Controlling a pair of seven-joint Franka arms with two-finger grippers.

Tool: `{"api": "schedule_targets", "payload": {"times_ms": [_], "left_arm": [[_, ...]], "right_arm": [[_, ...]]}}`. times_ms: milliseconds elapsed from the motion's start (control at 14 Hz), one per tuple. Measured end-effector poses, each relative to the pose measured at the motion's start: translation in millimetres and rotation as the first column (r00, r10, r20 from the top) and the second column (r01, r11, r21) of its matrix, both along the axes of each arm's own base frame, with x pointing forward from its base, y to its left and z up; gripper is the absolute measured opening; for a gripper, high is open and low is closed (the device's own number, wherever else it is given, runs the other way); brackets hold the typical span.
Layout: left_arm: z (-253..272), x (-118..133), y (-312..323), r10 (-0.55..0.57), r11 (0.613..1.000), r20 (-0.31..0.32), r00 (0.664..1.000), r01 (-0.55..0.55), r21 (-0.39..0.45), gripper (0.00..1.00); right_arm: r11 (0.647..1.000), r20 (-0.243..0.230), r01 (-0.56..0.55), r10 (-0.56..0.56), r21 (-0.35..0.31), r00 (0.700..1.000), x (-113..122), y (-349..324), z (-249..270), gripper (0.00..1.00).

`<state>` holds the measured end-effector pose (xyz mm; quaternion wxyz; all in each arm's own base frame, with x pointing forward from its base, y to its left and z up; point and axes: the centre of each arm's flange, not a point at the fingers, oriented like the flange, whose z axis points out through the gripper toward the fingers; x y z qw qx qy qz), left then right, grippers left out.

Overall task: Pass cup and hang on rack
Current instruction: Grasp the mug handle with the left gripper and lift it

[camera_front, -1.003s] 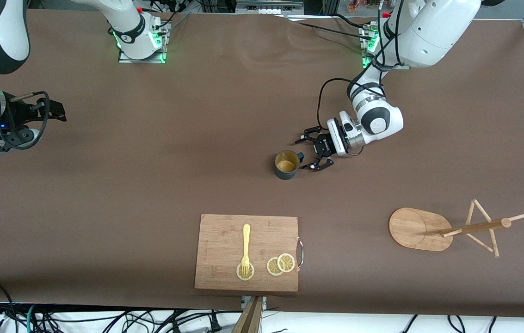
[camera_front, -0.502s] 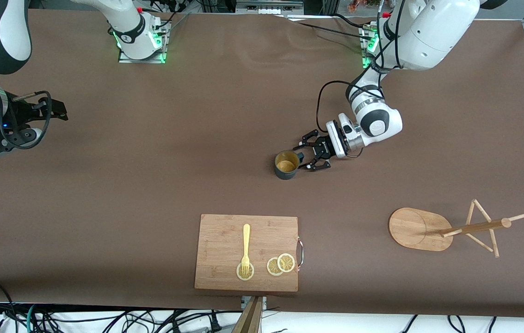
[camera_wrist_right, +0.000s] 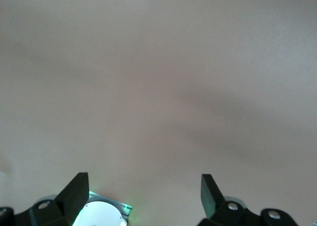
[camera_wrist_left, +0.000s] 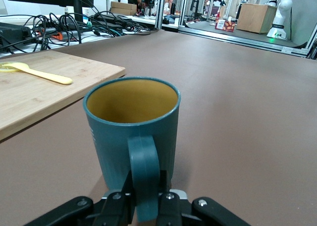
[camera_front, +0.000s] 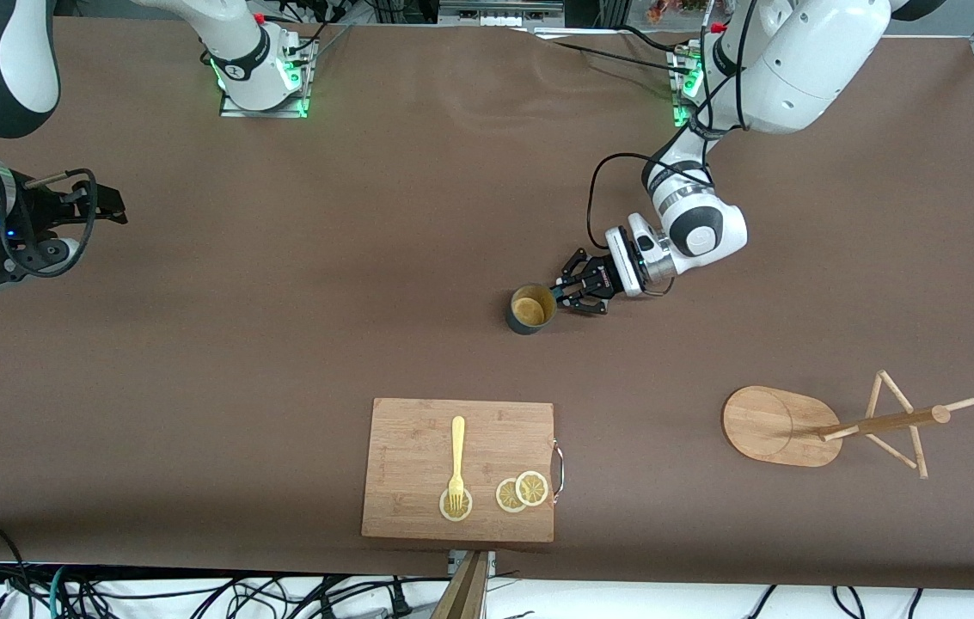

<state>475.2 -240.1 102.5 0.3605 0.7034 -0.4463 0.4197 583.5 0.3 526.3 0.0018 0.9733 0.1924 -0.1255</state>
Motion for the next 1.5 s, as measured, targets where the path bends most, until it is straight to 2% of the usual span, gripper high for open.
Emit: {"api": "schedule_targets", "payload": {"times_ms": [143, 358, 573, 788, 1003, 1290, 1505], "left_arm": [[2, 4, 2, 0.018, 1.0, -0.022, 1.0, -0.018, -0.008, 0.2], [18, 17, 6, 0.073, 0.996, -0.113, 0.991, -0.078, -0.047, 0.2], [58, 39, 23, 0.046, 0.998, -0.199, 0.979, -0.056, -0.042, 0.2], [108, 58, 54, 0.052, 0.999, -0.293, 0.955, -0.052, 0.006, 0.2], [147, 48, 87, 0.104, 0.994, -0.358, 0.928, -0.089, 0.058, 0.2], [171, 26, 141, 0.103, 0.991, -0.382, 0.918, -0.061, 0.12, 0.2], [196, 24, 185, 0.095, 0.987, -0.462, 0.882, -0.022, 0.16, 0.2]], "right_arm": [[0.999, -0.007, -0.001, 0.001, 0.033, 1.0, 2, -6, -5, 1.0], [0.998, 0.014, 0.006, -0.007, 0.064, 1.0, -1, -19, -1, 1.0], [0.995, 0.062, 0.094, -0.095, 0.022, 0.994, -24, -26, 8, 1.0], [0.983, 0.1, 0.182, -0.182, 0.008, 0.978, -40, -34, 20, 1.0], [0.963, 0.171, 0.271, -0.27, 0.018, 0.948, -40, -73, 33, 1.0], [0.929, 0.16, 0.37, -0.369, 0.022, 0.916, -49, -88, 40, 1.0], [0.925, 0.174, 0.38, -0.378, 0.024, 0.909, -48, -84, 44, 1.0]]}}
